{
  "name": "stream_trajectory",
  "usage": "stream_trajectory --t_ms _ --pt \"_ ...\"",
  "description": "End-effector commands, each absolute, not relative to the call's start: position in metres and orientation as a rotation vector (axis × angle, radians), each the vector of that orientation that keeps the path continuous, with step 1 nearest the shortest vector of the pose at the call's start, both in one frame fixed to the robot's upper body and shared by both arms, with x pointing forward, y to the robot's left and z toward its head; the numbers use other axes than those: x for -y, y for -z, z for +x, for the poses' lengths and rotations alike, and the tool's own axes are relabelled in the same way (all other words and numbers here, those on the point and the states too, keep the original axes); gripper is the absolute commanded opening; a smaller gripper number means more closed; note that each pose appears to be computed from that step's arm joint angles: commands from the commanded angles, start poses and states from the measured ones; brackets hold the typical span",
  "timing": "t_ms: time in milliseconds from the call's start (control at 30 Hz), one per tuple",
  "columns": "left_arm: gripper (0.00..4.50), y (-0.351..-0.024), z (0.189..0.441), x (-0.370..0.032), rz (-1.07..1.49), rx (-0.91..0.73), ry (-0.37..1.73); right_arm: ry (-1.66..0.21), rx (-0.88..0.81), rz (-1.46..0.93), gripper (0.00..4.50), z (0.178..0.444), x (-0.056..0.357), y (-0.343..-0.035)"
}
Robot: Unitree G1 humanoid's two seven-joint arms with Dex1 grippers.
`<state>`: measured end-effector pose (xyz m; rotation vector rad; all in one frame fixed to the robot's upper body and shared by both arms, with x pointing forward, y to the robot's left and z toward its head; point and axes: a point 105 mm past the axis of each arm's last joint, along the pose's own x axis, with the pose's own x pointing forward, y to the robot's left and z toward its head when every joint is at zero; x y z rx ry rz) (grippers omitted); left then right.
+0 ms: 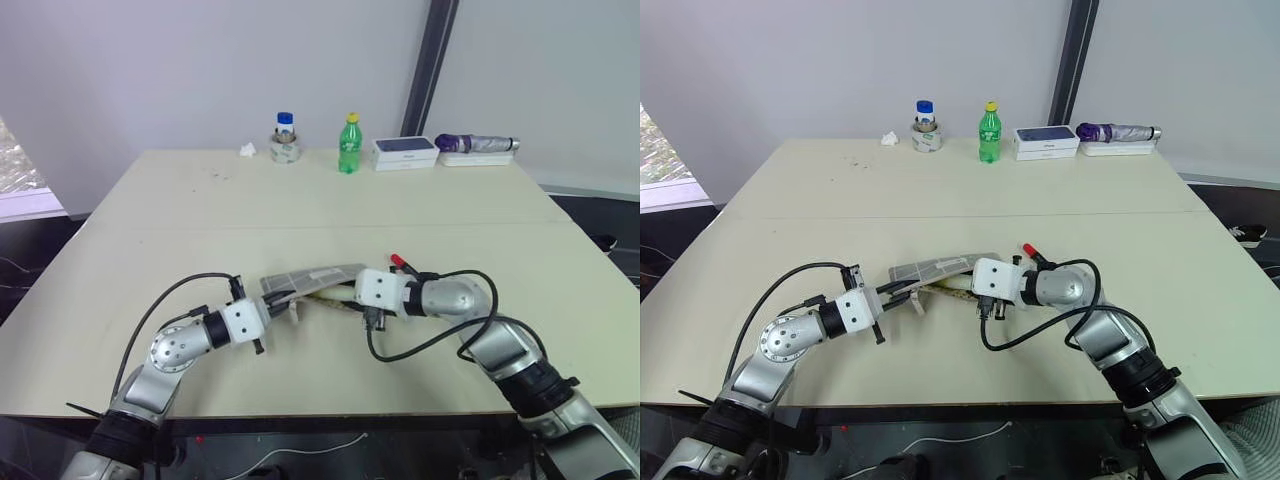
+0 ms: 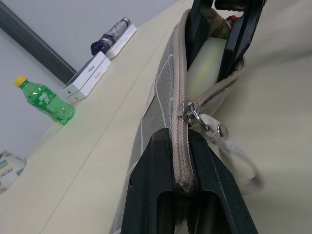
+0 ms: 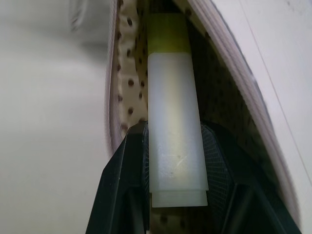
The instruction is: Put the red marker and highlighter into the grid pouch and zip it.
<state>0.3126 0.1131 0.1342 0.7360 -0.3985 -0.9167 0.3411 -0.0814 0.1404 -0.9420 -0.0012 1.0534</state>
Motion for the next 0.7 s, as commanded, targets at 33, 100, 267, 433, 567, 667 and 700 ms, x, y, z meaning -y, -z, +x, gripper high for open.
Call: stream_trajectory --t_ms 33,100,267,433,567,667,700 --pt "0.00 -0.147 0.311 -0.112 0.739 0.464 0.903 -1.062 0.066 -1.000 0.93 0.339 0.076 -0.142" --pt "0.00 -0.148 0.314 -0.115 0.742 0.465 0.882 -1.053 0.061 -1.025 0.93 0.340 0.080 -0.138" --pt "0.00 -0.151 0.320 -0.121 0.780 0.485 0.816 -1.027 0.001 -0.882 2.82 0.341 0.088 -0.152" --pt "0.00 -0.153 0.321 -0.121 0.761 0.497 0.801 -1.029 0.022 -0.854 4.44 0.335 0.082 -0.173" --pt "0.00 -0.157 0.321 -0.119 0.752 0.516 0.803 -1.021 -0.005 -0.885 4.44 0.330 0.088 -0.175" --pt "0.00 -0.159 0.322 -0.122 0.737 0.515 0.794 -1.046 0.027 -0.777 4.44 0.319 0.085 -0.191" --pt "0.00 -0.159 0.322 -0.123 0.738 0.514 0.791 -1.064 0.036 -0.731 4.44 0.314 0.083 -0.195"
